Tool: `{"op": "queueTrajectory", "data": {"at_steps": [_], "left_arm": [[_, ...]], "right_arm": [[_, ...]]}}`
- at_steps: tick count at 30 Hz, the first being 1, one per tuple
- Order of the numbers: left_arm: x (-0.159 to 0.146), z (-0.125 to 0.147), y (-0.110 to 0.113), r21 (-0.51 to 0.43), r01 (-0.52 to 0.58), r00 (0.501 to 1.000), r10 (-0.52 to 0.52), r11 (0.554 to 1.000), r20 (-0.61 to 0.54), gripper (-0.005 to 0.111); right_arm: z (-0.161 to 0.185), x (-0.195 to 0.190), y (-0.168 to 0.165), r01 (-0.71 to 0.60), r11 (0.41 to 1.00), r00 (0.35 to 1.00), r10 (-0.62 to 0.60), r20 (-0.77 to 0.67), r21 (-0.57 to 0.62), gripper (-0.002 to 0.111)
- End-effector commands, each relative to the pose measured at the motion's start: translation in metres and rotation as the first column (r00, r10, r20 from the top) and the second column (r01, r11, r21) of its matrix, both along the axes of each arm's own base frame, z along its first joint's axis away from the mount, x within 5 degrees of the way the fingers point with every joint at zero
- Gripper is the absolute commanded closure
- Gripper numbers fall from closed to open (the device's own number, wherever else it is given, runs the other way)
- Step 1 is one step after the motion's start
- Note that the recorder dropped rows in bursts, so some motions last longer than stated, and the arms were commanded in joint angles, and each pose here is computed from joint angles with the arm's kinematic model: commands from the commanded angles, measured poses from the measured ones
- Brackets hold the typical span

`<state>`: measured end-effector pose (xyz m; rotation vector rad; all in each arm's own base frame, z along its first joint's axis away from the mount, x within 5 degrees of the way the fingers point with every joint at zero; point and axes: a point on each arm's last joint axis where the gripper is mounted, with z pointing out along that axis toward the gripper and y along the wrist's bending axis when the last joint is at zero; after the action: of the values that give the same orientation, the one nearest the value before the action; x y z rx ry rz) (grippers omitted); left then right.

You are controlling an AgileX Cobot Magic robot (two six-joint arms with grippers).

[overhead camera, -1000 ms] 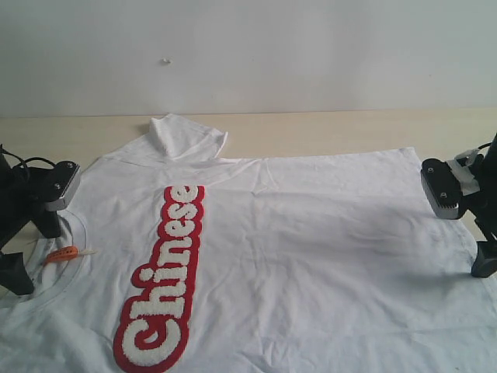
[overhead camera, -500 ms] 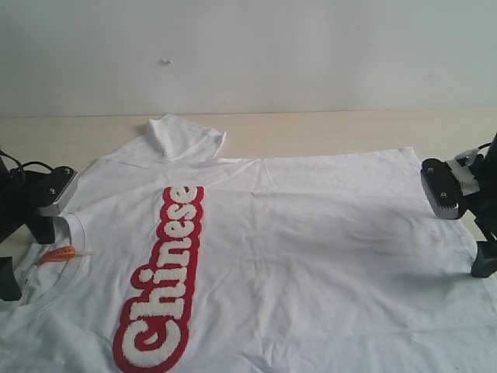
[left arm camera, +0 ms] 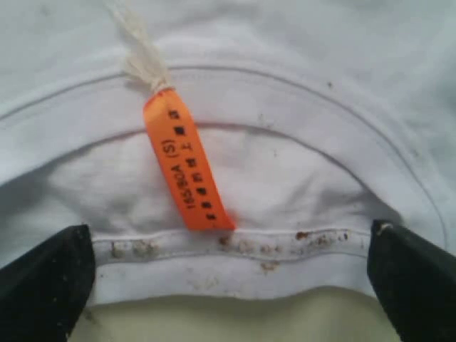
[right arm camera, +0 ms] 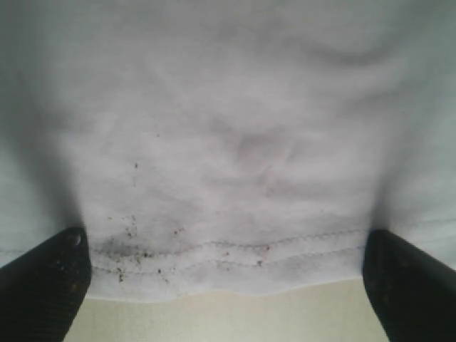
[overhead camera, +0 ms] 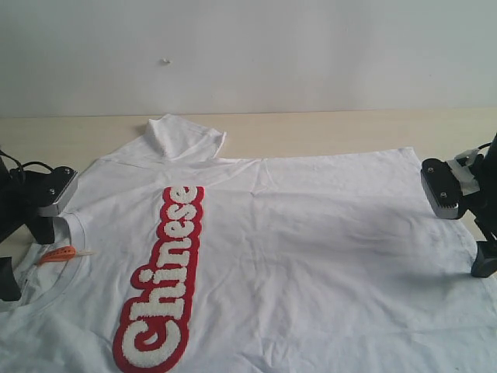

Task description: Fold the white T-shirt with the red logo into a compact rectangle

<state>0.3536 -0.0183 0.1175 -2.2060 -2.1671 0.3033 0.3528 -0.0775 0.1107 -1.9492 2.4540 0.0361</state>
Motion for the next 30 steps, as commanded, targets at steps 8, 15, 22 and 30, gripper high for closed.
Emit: {"op": "queueTrajectory", "data": {"at_steps": [8,15,22,30], "left_arm": [[-0.003,-0.004,0.002,0.025,-0.038,0.999,0.039,0.999,-0.033,0.003],[0.005,-0.005,0.003,0.034,-0.08,0.996,0.078,0.996,0.054,0.003],[0.008,-0.011,0.003,0.035,-0.121,0.991,0.119,0.992,0.066,0.003],[0.005,-0.02,0.003,0.04,-0.137,0.989,0.134,0.99,0.065,0.003]], "right_arm": [[-0.011,-0.001,0.0,-0.002,1.0,1.0,0.002,-0.018,0.003,0.003],[-0.011,-0.001,0.0,-0.002,1.0,1.0,0.002,-0.018,0.003,0.003],[-0.011,-0.001,0.0,-0.002,1.0,1.0,0.002,-0.016,0.003,0.003],[-0.011,-0.001,0.0,-0.002,1.0,1.0,0.002,-0.013,0.002,0.003]]}}
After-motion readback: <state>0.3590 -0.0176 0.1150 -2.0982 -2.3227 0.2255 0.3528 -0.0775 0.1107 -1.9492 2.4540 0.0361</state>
